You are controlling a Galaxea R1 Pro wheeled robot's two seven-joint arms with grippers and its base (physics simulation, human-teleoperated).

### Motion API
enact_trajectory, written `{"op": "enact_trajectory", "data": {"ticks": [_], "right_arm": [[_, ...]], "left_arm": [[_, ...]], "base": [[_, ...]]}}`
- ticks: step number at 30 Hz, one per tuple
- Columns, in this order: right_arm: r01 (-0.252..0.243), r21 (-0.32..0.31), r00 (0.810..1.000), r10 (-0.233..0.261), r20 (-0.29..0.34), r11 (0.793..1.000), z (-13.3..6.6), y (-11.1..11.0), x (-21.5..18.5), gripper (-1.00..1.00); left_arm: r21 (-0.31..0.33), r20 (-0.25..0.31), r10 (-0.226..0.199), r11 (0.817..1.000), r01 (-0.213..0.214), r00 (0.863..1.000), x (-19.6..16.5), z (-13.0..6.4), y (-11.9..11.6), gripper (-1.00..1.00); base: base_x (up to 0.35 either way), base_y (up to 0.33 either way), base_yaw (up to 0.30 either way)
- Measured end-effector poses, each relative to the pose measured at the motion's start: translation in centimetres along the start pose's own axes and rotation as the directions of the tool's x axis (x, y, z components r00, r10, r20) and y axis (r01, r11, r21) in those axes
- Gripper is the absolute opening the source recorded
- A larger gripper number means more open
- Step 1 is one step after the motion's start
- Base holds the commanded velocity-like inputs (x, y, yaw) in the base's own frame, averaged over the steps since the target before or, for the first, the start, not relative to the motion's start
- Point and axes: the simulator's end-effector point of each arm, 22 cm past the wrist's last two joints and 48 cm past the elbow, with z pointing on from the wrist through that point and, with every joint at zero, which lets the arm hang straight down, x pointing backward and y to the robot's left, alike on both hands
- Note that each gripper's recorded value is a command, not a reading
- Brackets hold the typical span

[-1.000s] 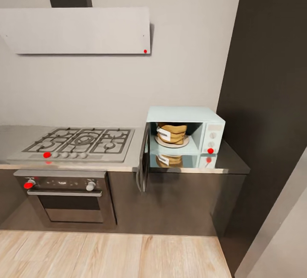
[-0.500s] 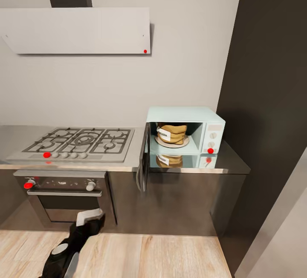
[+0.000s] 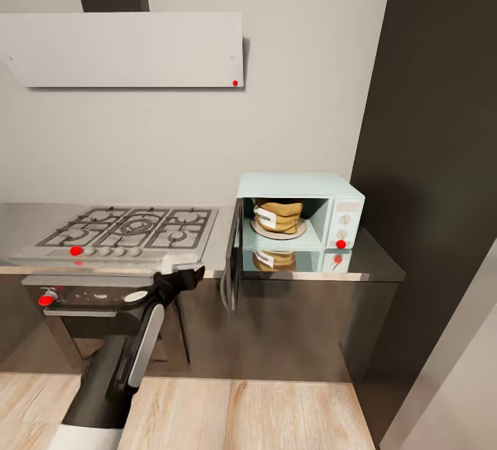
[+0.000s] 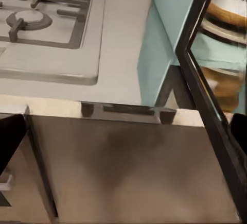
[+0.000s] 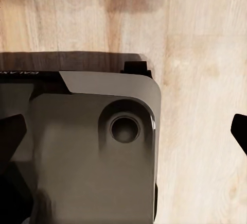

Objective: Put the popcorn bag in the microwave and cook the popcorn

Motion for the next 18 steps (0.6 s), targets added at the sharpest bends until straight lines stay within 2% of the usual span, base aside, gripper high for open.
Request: {"op": "enact_trajectory", "data": {"ticks": [2, 9, 12, 18], "right_arm": [[0.002, -0.001, 1.000, -0.002, -0.001, 1.000, 0.0, 0.1, 0.0, 1.00], [0.001, -0.003, 1.000, -0.001, 0.003, 1.000, 0.0, 0.2, 0.0, 1.00], [0.001, -0.004, 1.000, -0.001, -0.002, 1.000, 0.0, 0.3, 0.0, 1.00], [-0.002, -0.002, 1.000, 0.002, -0.001, 1.000, 0.0, 0.2, 0.0, 1.00]], "left_arm": [[0.012, 0.003, 0.011, 1.000, -0.011, 1.000, -0.1, -0.1, -0.8, 1.00], [0.015, 0.003, 0.015, 1.000, -0.015, 1.000, -0.1, -0.1, -1.0, 1.00], [0.019, 0.004, 0.014, 1.000, -0.014, 1.000, -0.2, -0.1, -1.2, 1.00], [0.057, -0.006, -0.013, 0.998, 0.014, 1.000, 0.0, -0.2, -2.8, 1.00]], "base": [[0.207, 0.000, 0.000], [0.287, 0.000, -0.011], [0.207, 0.000, -0.162], [0.018, 0.000, -0.229]]}}
